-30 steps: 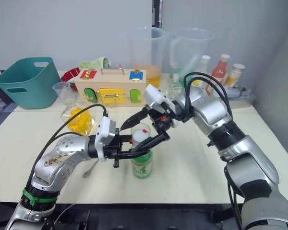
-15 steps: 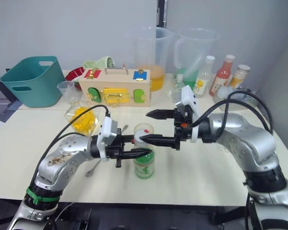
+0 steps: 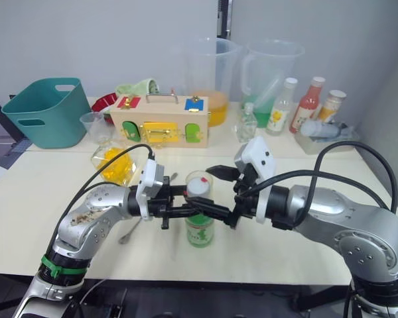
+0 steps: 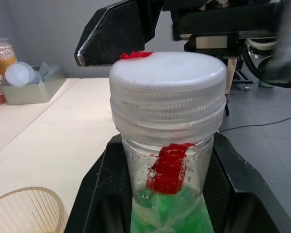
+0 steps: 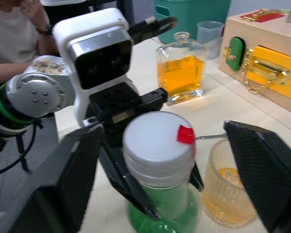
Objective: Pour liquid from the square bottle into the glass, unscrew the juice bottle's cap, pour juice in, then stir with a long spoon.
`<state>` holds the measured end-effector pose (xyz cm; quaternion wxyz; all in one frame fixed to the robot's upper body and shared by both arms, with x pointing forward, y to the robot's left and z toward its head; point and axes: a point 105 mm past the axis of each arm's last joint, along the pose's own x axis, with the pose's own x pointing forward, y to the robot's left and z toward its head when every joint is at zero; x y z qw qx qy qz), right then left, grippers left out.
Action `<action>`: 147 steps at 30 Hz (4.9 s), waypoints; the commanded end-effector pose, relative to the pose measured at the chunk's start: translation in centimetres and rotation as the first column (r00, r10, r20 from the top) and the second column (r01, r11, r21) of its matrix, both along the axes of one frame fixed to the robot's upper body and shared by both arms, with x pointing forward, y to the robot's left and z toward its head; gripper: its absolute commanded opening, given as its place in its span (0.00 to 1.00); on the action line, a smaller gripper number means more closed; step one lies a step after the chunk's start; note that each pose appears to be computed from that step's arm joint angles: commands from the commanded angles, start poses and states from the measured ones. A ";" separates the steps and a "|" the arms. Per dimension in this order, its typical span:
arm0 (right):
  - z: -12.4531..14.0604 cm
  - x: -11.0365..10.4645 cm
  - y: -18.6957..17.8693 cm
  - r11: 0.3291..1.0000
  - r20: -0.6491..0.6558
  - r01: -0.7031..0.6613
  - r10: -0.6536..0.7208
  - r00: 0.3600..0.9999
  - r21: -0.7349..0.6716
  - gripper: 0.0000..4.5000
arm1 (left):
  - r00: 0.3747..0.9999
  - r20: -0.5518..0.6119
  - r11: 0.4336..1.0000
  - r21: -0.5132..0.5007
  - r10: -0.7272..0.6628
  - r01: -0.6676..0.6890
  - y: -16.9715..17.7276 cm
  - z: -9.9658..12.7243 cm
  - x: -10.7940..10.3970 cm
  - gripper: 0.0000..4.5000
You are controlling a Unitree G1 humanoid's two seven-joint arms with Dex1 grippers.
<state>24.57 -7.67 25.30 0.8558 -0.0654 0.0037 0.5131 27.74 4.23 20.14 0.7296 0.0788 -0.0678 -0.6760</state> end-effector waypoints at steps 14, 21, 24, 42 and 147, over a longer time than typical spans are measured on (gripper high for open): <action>-0.3 -1.0 1.3 0.936 0.043 -0.329 0.337 0.941 -0.122 0.36 | 1.000 -0.017 1.000 0.023 -0.004 0.004 -0.3 -0.4 -0.2 0.33; -0.6 1.8 0.3 0.762 0.074 -0.606 0.634 0.770 -0.228 0.36 | 1.000 -0.006 0.998 0.054 -0.024 0.024 -0.2 -0.5 -0.7 0.33; 0.4 2.3 0.7 0.603 0.061 -0.737 0.785 0.617 -0.306 0.36 | 0.999 0.002 0.997 0.065 -0.039 0.038 -0.2 -0.4 -0.9 0.33; 5.3 1.7 0.3 0.685 0.187 -0.657 0.724 0.664 -0.315 0.99 | 1.000 0.004 0.999 0.043 -0.013 0.012 -0.3 -0.3 -0.4 0.33; 0.4 -1.7 0.4 0.994 0.013 0.104 -0.104 0.994 0.029 0.44 | 0.988 -0.060 0.988 0.046 -0.144 0.147 -1.7 -1.1 -0.4 0.33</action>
